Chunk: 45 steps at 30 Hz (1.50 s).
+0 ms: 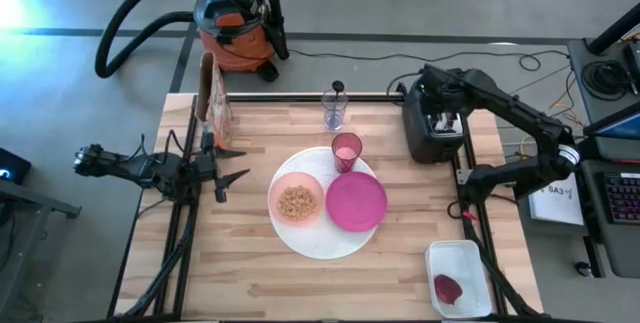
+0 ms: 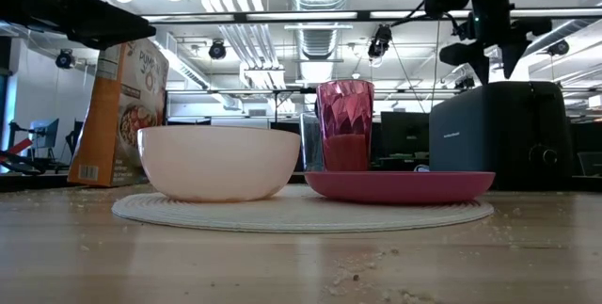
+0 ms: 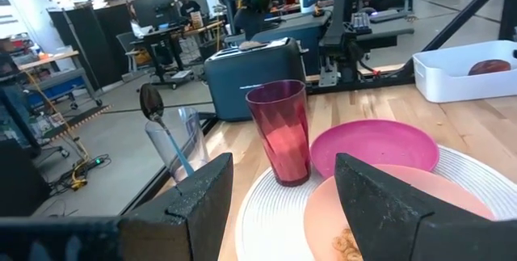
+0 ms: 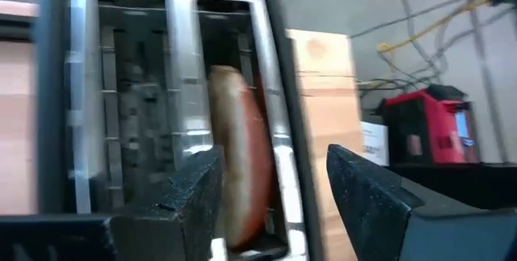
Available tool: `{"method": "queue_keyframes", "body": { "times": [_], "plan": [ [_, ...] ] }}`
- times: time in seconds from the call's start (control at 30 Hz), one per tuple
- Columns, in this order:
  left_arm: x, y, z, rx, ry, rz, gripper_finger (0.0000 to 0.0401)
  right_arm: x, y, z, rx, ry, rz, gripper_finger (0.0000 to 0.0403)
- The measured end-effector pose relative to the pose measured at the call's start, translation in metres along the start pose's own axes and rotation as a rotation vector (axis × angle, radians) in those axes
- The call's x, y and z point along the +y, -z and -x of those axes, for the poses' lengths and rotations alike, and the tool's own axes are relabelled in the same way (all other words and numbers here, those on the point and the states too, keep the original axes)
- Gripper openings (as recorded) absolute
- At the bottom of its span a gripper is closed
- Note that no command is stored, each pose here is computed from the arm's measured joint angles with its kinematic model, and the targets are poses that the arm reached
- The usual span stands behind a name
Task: Arrange a breakfast setting
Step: Put the bagel on the pink plate
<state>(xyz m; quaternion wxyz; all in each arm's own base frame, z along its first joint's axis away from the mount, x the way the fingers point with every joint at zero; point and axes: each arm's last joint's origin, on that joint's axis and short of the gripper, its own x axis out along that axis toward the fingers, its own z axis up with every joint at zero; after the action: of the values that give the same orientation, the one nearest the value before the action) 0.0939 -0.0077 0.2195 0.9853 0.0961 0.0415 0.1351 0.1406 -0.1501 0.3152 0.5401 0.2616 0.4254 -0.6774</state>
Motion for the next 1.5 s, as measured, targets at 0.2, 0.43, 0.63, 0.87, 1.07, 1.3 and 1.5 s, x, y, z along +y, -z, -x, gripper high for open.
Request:
{"method": "queue_keyframes", "body": {
  "times": [0.2,0.43,0.63,0.87,1.07,1.3,1.5],
  "plan": [
    [0.0,0.0,0.0,0.001,-0.007,0.0,0.0201,0.001,-0.004,-0.004,-0.009,-0.017,0.0,0.0178],
    [0.0,0.0,0.0,0.002,-0.007,0.0,0.0201,0.0,-0.003,-0.009,0.001,-0.005,-0.007,0.0159],
    [0.0,0.0,0.0,0.003,-0.007,-0.001,0.0201,0.005,0.004,-0.021,0.014,-0.003,-0.003,0.015],
    [0.0,0.0,0.0,0.005,-0.017,-0.001,0.0201,0.009,0.008,-0.029,-0.005,-0.002,-0.01,0.0132],
    [0.001,0.0,0.0,0.007,-0.032,-0.001,0.0201,0.01,0.007,-0.029,-0.012,-0.016,-0.014,0.0109],
    [0.002,0.001,0.0,0.009,-0.043,0.0,0.0201,0.011,0.007,-0.029,-0.012,-0.031,-0.01,0.0092],
    [0.003,0.001,-0.001,0.009,-0.052,0.002,0.0201,0.012,0.005,-0.027,-0.025,-0.056,-0.013,0.0088]
  ]
}}
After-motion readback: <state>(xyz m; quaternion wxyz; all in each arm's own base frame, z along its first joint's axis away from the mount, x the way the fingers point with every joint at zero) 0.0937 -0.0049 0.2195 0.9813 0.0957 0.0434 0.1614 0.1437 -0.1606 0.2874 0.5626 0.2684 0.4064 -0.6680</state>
